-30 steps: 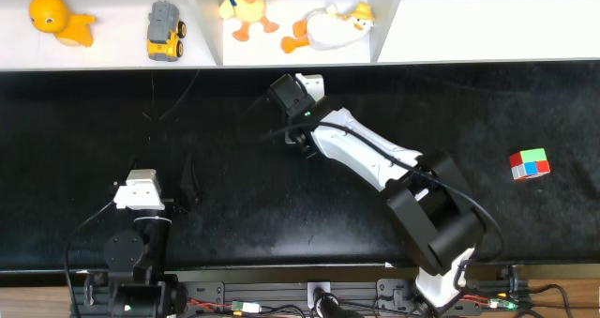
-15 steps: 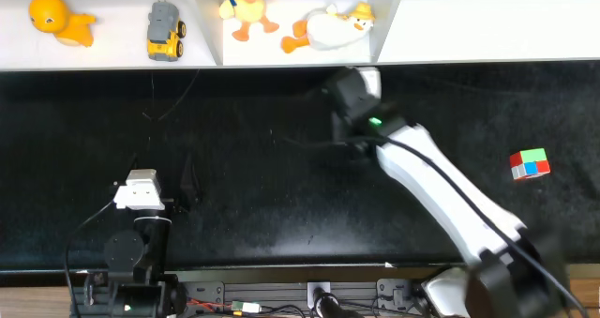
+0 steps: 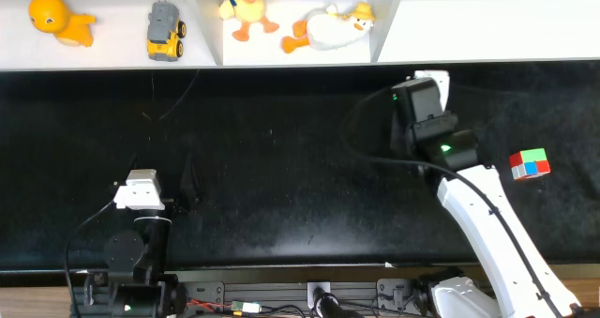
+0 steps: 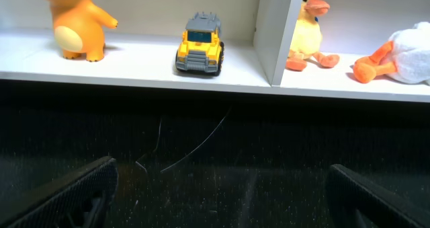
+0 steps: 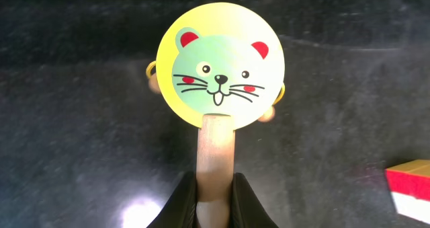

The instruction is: Store Toys

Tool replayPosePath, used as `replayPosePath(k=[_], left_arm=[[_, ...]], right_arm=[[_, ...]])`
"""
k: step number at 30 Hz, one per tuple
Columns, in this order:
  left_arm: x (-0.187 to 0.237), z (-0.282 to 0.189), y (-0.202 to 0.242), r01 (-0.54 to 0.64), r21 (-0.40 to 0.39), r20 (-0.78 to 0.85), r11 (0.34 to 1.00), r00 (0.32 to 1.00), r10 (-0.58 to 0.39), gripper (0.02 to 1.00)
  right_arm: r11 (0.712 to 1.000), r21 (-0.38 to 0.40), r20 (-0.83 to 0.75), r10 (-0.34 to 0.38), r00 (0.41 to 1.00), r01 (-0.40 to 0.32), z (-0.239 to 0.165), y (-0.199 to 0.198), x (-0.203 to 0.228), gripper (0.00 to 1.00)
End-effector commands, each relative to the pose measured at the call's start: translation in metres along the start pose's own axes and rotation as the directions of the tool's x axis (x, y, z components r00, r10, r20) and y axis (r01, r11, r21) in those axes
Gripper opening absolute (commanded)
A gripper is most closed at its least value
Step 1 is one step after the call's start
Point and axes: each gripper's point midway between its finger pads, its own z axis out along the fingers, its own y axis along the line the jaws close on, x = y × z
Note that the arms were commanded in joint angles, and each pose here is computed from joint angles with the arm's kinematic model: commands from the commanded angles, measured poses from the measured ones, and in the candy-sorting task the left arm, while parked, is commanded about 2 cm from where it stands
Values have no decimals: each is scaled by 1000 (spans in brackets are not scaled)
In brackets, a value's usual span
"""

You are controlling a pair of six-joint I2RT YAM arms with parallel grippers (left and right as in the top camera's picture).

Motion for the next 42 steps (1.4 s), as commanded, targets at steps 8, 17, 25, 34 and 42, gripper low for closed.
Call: replayPosePath(k=[8, 17, 25, 34, 42], left_arm=[[0, 0, 0, -19, -1, 5, 1000, 1000, 19, 998], [0, 0, 0, -19, -1, 5, 1000, 1000, 19, 998], [0, 0, 0, -19, -1, 5, 1000, 1000, 19, 998], [0, 0, 0, -19, -1, 5, 1000, 1000, 19, 998], [0, 0, 0, -19, -1, 5, 1000, 1000, 19, 998]], right_arm=[[997, -12, 41, -80, 996, 81, 29, -29, -28, 56], [982, -15, 80, -186, 979, 188, 63, -30, -72, 42], [978, -38, 133, -199, 971, 206, 78, -17, -124, 42], [968, -86, 160, -218, 963, 234, 103, 1, -148, 49], [963, -125, 171, -217, 961, 240, 119, 13, -158, 64]])
